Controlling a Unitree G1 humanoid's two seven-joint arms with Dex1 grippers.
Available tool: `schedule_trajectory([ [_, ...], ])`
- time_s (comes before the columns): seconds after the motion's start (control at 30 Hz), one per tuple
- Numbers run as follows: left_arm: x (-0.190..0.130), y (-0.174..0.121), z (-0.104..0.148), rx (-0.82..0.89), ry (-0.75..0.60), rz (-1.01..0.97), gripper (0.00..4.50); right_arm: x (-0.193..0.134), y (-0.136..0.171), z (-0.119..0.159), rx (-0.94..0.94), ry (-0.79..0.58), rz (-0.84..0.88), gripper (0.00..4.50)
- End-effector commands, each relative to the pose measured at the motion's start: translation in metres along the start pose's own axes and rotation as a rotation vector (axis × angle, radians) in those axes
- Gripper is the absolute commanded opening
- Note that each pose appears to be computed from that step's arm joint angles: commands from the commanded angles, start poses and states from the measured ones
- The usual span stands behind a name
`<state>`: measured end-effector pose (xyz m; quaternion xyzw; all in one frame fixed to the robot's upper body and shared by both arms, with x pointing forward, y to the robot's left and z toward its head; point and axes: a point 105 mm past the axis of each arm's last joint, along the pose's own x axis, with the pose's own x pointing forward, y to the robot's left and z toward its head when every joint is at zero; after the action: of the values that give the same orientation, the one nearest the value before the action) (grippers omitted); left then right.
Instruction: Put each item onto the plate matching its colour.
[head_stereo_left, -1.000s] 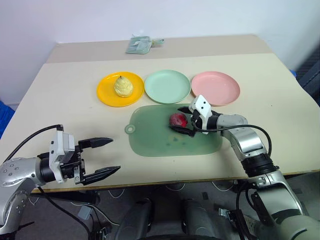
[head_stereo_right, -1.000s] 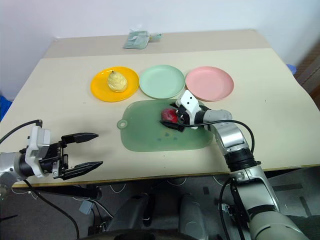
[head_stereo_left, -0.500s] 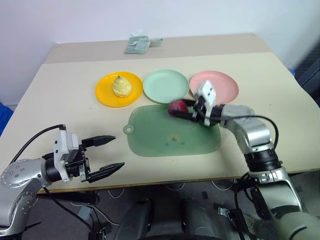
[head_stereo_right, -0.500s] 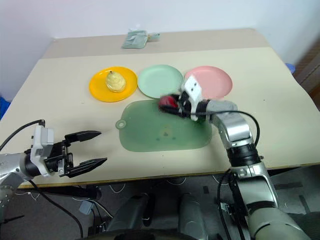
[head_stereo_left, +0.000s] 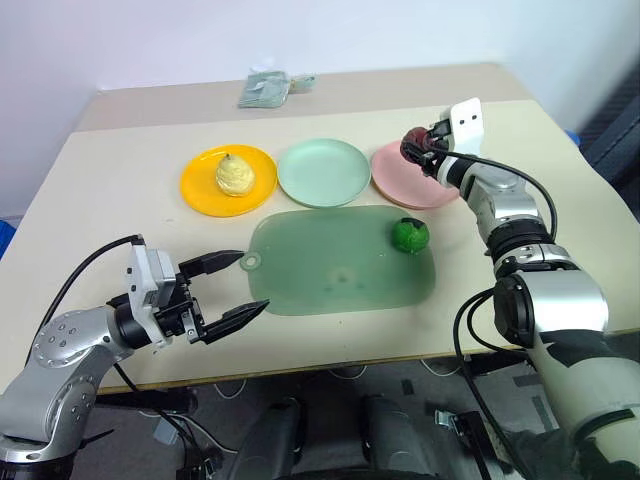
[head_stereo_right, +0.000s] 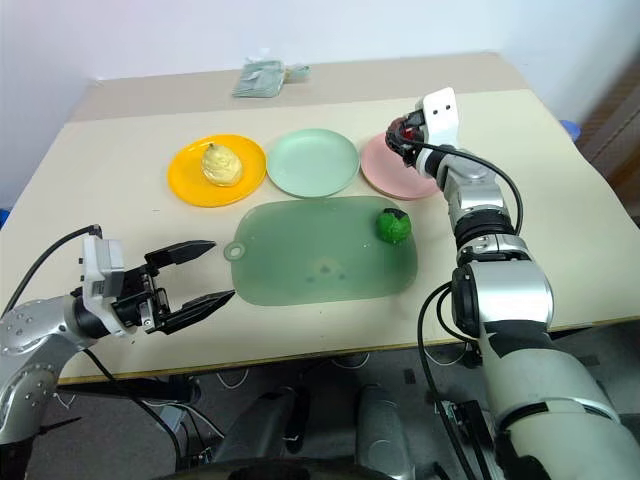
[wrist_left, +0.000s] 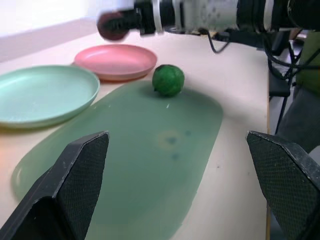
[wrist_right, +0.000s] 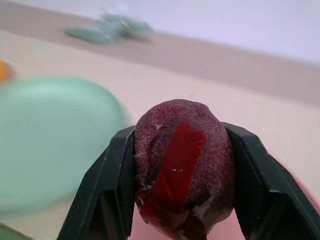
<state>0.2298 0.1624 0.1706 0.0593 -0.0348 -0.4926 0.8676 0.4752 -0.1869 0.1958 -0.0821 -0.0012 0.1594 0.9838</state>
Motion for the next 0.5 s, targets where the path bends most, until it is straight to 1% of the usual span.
schedule_trajectory([
  [0.03, 0.001, -0.005, 0.009, 0.036, -0.020, -0.001, 4.50, 0.006, 0.001, 0.025, -0.023, -0.069, -0.031, 1.87],
  [0.1, 0.001, -0.006, 0.010, 0.039, -0.023, 0.009, 4.50, 0.007, 0.003, 0.015, -0.012, -0.040, -0.037, 2.90],
  [0.13, 0.001, -0.006, 0.010, 0.039, -0.024, 0.012, 4.50, 0.007, 0.004, 0.012, -0.004, -0.030, -0.039, 3.31],
  [0.2, 0.002, -0.007, 0.010, 0.037, -0.026, 0.017, 4.50, 0.006, 0.002, 0.009, 0.003, -0.023, -0.054, 4.37],
  [0.23, 0.002, -0.008, 0.010, 0.036, -0.027, 0.019, 4.50, 0.006, 0.001, 0.010, 0.003, -0.026, -0.059, 4.49],
  [0.33, 0.002, -0.009, 0.009, 0.029, -0.029, 0.018, 4.50, 0.004, -0.005, 0.019, 0.020, -0.067, -0.083, 4.49],
  [0.4, 0.003, -0.010, 0.007, 0.022, -0.027, 0.006, 4.50, 0.003, -0.002, 0.027, 0.043, -0.105, -0.028, 4.49],
  [0.5, 0.004, -0.014, 0.004, 0.011, -0.020, -0.030, 4.50, -0.002, 0.007, 0.038, 0.060, -0.166, 0.113, 4.49],
])
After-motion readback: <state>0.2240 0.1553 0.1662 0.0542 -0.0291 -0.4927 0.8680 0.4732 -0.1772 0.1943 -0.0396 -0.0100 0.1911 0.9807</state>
